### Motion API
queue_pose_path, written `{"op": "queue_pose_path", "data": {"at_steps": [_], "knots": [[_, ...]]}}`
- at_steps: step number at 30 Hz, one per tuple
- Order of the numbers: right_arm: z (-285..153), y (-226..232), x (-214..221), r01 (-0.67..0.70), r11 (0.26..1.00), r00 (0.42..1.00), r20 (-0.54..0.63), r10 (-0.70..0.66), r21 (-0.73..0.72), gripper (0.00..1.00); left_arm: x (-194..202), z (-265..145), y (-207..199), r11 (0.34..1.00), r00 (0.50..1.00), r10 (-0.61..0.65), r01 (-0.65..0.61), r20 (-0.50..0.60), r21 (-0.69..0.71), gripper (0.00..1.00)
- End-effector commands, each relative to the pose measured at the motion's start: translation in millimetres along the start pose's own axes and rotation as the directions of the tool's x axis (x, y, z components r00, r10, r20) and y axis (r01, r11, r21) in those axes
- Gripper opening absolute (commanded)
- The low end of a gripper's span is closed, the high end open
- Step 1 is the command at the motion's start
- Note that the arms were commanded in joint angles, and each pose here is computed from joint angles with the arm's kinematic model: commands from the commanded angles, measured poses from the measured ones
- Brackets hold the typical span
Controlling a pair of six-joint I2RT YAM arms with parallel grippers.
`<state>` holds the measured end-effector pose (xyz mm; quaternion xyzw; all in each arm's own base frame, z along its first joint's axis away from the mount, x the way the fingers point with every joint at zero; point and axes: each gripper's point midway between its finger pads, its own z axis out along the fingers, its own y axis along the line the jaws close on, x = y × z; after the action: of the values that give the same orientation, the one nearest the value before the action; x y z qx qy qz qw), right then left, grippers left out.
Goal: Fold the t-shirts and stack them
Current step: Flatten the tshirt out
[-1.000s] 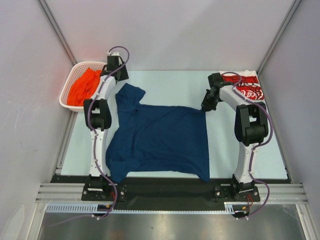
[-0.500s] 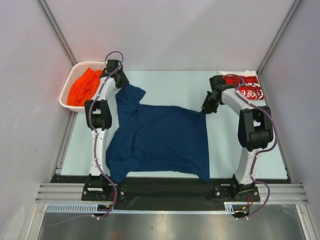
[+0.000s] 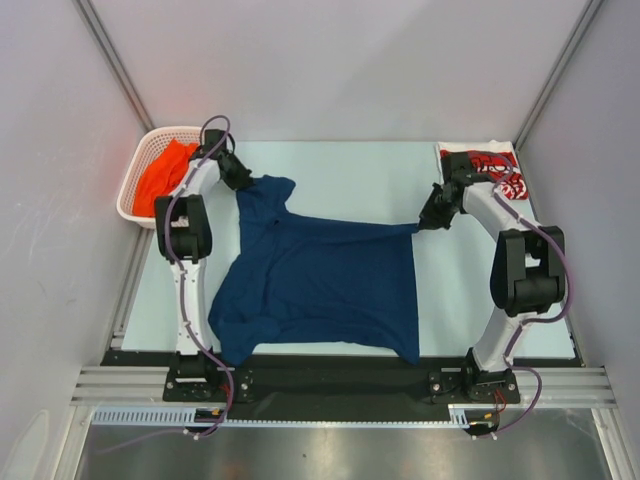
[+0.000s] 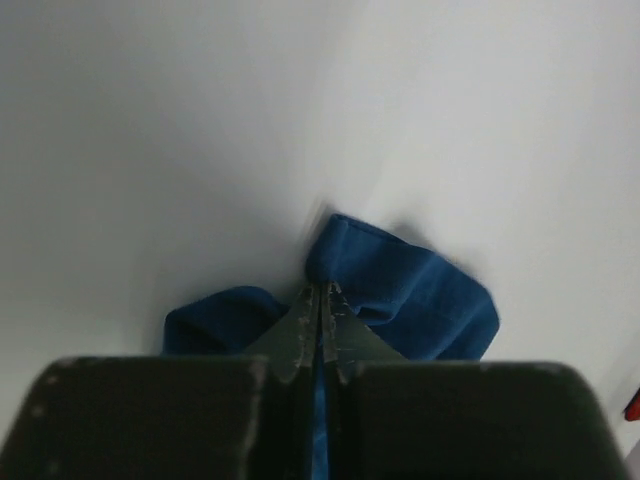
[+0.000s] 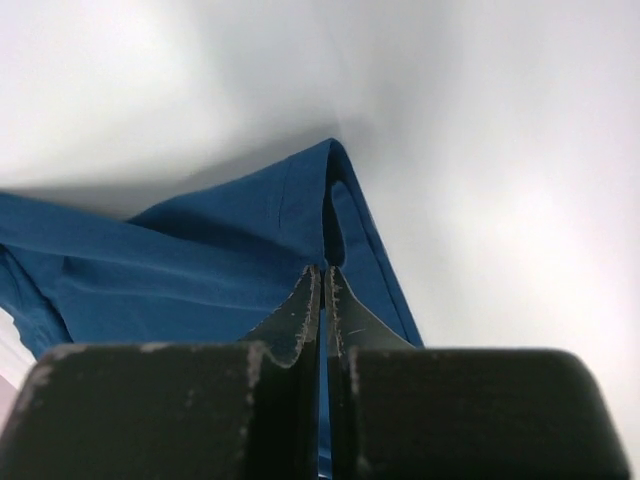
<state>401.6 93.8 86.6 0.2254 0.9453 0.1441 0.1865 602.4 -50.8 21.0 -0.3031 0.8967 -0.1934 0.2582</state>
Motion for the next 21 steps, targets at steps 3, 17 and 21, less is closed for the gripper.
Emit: {"op": "queue_pose_path", "data": {"at_steps": [3, 17, 21], "knots": [[-29, -10, 12, 0.043, 0.999, 0.999, 0.007, -0.043, 0.0, 0.0, 37, -36, 16, 0.986, 0.994, 0.099, -0.105, -0.054, -0.126, 0.0], [-61, -28, 47, 0.094, 0.996, 0.995, -0.041, -0.093, 0.003, 0.0, 84, -180, -50, 0.873, 0.856, 0.485, -0.459, 0.178, -0.165, 0.0], [-68, -26, 60, 0.1, 0.994, 0.993, -0.054, -0.102, -0.033, 0.0, 140, -201, -18, 0.859, 0.86, 0.501, -0.481, 0.1, -0.175, 0.0]]}}
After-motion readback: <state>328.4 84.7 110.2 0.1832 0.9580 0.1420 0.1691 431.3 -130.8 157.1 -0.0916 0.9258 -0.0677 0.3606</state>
